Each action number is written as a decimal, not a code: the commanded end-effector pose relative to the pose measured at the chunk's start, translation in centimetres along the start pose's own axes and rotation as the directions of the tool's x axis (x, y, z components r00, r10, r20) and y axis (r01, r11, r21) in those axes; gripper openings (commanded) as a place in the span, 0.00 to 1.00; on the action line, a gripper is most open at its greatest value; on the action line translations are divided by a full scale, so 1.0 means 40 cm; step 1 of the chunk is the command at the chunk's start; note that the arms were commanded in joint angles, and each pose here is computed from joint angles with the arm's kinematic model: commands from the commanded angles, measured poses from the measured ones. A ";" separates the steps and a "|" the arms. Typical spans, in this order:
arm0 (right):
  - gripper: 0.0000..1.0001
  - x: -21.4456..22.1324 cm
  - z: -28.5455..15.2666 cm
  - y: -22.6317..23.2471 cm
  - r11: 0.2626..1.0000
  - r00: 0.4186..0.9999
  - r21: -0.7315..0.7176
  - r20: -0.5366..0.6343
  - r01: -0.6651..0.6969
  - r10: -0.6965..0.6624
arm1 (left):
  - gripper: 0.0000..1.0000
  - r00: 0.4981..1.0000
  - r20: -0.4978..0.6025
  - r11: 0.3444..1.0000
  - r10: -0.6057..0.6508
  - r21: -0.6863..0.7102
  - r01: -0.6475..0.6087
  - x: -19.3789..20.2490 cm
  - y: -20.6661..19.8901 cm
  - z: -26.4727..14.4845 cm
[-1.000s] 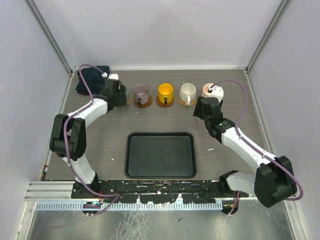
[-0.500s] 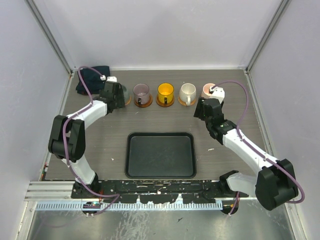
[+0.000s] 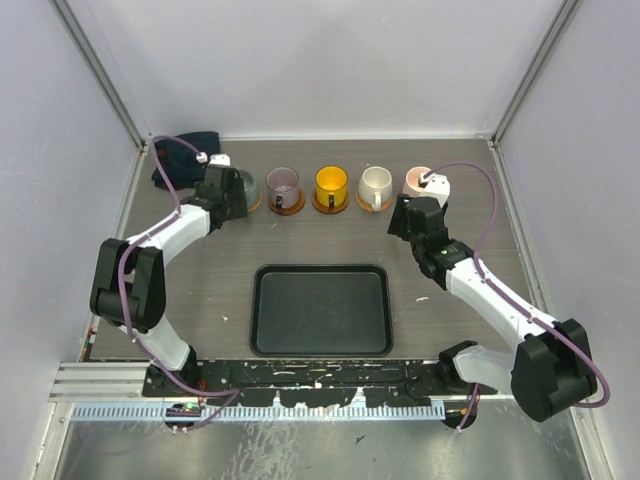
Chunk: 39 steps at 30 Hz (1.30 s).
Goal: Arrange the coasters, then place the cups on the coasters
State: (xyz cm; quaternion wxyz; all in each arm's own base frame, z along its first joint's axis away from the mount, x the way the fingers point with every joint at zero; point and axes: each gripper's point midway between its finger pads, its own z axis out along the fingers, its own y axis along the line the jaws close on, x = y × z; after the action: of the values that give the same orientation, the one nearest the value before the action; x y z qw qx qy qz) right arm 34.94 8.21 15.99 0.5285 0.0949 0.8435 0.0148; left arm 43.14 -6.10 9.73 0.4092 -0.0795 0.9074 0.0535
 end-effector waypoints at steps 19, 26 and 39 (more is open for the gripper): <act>0.64 -0.092 -0.021 -0.090 0.988 0.991 0.146 0.132 -0.049 0.029 | 0.69 0.979 0.140 0.973 -0.147 0.197 0.118 -0.051 0.015 -0.268; 0.74 -0.100 -0.048 -0.214 0.946 0.962 0.233 0.210 -0.225 0.177 | 0.80 0.971 0.149 0.977 -0.186 0.137 0.166 -0.016 0.080 -0.338; 0.95 -0.105 -0.110 -0.268 0.914 0.930 0.262 0.284 -0.310 0.234 | 0.98 0.933 0.211 0.956 -0.291 0.107 0.273 0.021 0.164 -0.455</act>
State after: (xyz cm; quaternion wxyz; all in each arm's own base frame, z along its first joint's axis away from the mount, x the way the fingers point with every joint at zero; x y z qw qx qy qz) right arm 31.18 -2.41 19.20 0.5910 0.2754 0.7561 -0.0567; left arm 29.01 -3.37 21.05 0.5166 -0.1597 0.8405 -0.0347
